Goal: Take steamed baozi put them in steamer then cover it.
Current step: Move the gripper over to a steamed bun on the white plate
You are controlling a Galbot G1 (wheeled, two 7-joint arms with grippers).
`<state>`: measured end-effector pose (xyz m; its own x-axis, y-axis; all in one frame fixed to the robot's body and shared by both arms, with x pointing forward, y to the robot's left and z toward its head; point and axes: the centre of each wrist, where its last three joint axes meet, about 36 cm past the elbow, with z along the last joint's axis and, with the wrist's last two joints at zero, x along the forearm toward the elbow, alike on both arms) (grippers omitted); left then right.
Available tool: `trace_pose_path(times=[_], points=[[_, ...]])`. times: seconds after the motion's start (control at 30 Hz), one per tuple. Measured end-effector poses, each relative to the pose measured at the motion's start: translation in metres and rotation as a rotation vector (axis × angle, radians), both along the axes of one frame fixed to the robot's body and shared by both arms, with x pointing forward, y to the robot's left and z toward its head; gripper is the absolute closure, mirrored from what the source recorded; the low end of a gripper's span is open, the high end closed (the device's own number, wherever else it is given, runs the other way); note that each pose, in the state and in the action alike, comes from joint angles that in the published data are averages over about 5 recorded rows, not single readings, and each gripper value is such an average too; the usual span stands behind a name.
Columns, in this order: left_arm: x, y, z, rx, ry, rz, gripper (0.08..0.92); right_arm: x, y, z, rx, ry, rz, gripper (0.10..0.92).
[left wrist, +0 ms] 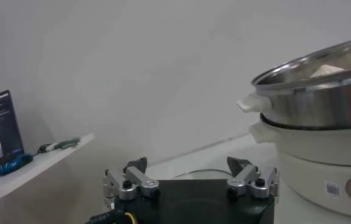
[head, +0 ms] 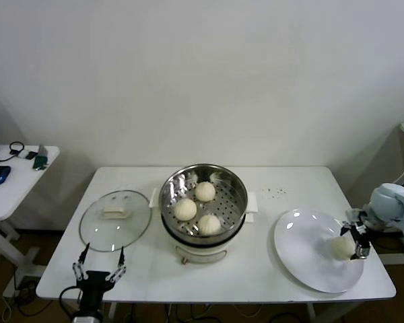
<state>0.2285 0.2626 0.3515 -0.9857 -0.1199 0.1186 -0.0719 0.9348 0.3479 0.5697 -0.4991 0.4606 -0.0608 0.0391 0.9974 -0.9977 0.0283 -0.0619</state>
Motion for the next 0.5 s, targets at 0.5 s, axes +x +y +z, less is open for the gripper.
trace_pose_path(times=[0.5], points=[[0.0011, -0.0027, -0.0002, 0.004, 0.000, -0.008, 0.177, 0.0025, 0.0001, -0.0029, 0.016, 0.012, -0.021, 0.300]])
